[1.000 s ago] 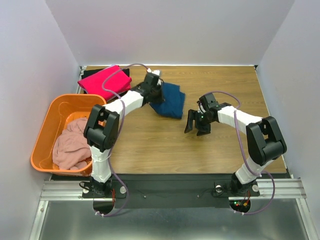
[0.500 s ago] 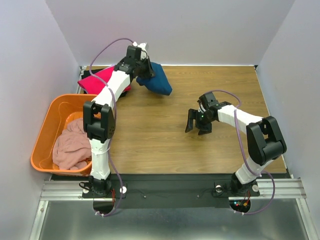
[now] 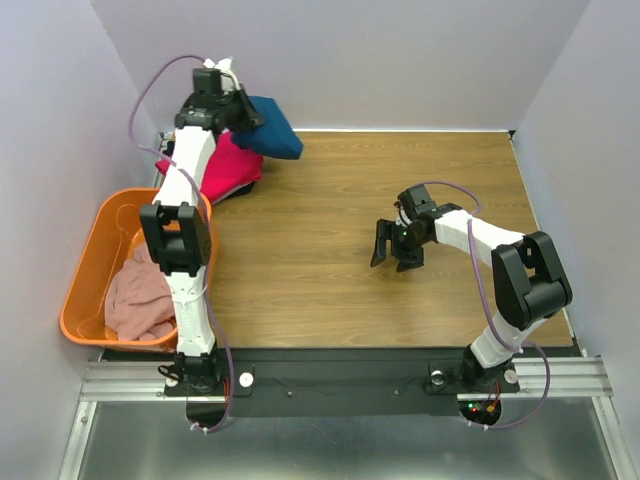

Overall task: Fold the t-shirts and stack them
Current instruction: Neatly place the folded tshirt to the corner

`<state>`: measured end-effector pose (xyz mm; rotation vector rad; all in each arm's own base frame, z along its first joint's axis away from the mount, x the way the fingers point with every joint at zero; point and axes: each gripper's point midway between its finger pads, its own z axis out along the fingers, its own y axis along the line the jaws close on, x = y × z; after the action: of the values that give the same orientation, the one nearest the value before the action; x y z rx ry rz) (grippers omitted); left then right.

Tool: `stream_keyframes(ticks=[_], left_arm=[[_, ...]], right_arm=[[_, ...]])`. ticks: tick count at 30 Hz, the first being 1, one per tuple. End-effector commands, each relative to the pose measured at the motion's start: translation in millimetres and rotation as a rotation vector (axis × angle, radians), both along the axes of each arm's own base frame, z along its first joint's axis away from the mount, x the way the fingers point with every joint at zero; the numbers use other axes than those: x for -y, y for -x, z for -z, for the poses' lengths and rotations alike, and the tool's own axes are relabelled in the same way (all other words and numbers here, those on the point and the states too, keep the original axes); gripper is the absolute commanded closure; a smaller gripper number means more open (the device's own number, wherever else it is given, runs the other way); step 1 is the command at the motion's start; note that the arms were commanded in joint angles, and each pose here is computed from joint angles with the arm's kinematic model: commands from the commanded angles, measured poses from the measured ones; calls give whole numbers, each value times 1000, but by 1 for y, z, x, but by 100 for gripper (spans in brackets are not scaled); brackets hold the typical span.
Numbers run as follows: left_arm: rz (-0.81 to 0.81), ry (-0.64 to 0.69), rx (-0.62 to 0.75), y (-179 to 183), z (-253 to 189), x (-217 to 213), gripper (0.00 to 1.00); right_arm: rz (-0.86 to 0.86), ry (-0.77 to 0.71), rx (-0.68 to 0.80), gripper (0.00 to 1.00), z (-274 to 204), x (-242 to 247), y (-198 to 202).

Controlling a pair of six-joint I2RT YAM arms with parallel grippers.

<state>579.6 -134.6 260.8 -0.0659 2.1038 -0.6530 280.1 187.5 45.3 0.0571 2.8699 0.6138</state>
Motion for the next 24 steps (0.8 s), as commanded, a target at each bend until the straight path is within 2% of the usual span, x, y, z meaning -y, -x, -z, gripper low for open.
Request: stream_keyframes(ticks=[1,6,13,24], left_arm=[[-25,33,163,7,-72,-37,100],[-84,9,160,10,-61,-76,100],[-117,2,119,14,-40,-96,100],[-221,30,161,27,-53,-129,100]], right_arm=[[-24,-24,14,17,-8,-7,-2],[-26,-30,13,17,-8,-7,-1],[-30,-33,9,17,-8,-8,-1],[-36,-38,10,17,-8,-10,-2]])
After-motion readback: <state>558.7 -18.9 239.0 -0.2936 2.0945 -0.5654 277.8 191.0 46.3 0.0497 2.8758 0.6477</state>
